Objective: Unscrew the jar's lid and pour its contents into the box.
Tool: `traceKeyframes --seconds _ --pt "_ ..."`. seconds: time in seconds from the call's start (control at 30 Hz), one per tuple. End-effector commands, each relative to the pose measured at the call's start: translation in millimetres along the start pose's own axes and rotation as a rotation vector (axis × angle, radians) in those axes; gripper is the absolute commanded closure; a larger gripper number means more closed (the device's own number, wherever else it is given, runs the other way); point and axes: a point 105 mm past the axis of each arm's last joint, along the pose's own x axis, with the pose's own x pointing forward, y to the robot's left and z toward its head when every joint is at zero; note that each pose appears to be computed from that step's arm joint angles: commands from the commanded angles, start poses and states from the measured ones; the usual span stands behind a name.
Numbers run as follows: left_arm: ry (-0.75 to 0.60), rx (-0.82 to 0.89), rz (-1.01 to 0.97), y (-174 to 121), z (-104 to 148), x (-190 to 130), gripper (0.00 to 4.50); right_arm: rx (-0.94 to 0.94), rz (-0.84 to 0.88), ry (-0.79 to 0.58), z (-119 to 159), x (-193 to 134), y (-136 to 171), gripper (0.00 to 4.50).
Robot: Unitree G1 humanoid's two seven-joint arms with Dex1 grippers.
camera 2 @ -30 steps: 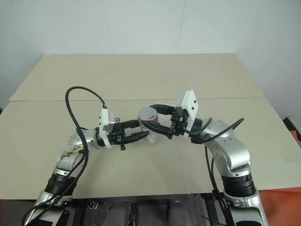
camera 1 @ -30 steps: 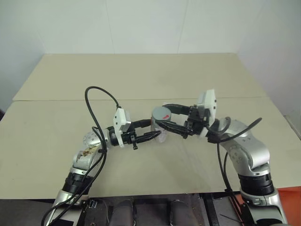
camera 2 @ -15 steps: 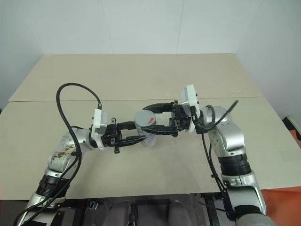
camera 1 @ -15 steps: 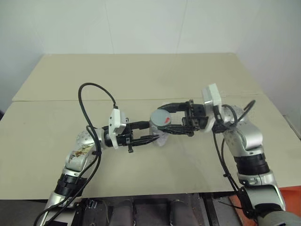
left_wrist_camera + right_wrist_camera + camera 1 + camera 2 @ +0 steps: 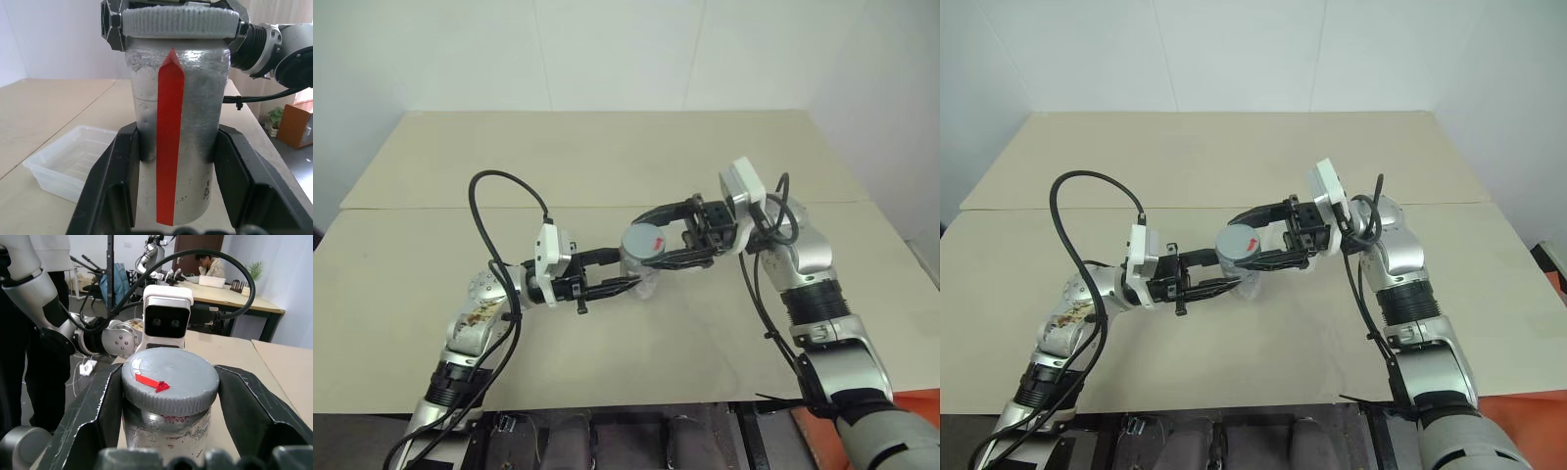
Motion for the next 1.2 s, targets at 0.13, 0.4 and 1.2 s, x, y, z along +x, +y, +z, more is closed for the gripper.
traceKeyframes --seconds 0.13,0.4,1.2 --pt "-0.041 0.029 -0.043 -8 7 11 2.61 -0.161 -0.007 -0.002 12 -1 -2 0.07" --pt "-0.051 0.035 -0.009 -6 5 16 2.61 -0.257 -0.202 -0.003 17 -12 7 0.07" --pt "0.025 0.185 0.259 26 -22 47 2.61 -0.228 -0.983 0.083 5 -20 27 0.07"
